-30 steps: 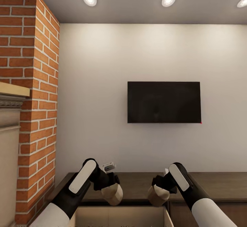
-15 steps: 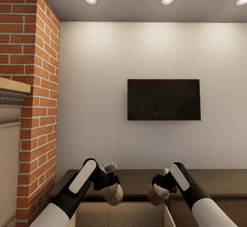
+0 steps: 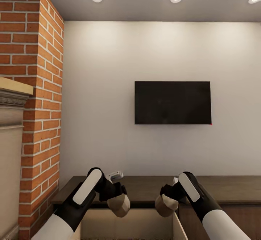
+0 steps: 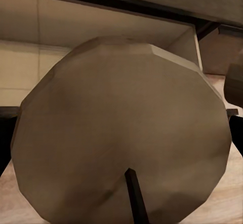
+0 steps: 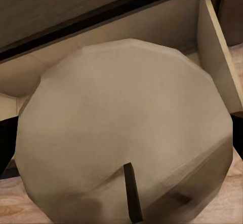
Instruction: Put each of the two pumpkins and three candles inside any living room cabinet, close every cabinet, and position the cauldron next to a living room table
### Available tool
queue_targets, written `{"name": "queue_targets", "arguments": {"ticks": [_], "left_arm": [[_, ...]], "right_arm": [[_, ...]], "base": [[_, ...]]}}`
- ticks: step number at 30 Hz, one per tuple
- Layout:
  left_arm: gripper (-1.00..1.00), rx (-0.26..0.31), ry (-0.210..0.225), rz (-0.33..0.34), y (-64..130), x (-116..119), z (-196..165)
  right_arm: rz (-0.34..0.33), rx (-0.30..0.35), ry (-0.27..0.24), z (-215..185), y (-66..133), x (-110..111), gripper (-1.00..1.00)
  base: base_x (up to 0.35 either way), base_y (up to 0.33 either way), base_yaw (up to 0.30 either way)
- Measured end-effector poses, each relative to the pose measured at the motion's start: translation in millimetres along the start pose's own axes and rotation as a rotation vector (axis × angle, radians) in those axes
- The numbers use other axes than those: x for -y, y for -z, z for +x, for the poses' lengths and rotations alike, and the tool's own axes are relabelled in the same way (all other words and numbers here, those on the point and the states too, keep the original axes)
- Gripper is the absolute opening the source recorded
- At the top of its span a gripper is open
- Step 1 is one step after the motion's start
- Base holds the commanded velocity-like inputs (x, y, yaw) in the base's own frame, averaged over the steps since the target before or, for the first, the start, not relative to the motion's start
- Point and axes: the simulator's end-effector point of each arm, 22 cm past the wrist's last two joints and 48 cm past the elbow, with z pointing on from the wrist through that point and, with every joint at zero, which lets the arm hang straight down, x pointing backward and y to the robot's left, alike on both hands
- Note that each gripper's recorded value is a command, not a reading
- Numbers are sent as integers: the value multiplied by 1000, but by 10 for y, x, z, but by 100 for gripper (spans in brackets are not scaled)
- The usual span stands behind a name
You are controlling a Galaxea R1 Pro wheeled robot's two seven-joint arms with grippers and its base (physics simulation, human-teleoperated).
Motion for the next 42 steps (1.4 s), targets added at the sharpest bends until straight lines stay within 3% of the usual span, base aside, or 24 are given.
{"name": "queue_targets", "arguments": {"ticks": [5,11,18,24,42], "left_arm": [[-100,6,-3,-11,-62,-64,76],[-100,54,-31,-101,-124,-309,73],[-100,59,-32,-110,-210,-382,189],[-100,60,-33,-113,-285,-437,299],[-100,-23,-11,-128,-661,-596,470]], "right_arm": [[2,2,-1,80,-64,47,-100],[17,1,0,192,-146,129,-100],[104,8,7,315,-254,386,-100],[111,19,2,404,-333,438,-100],[114,-51,-7,582,-688,506,-100]], "base": [[0,0,0],[0,0,0],[0,0,0],[0,0,0],[0,0,81]]}}
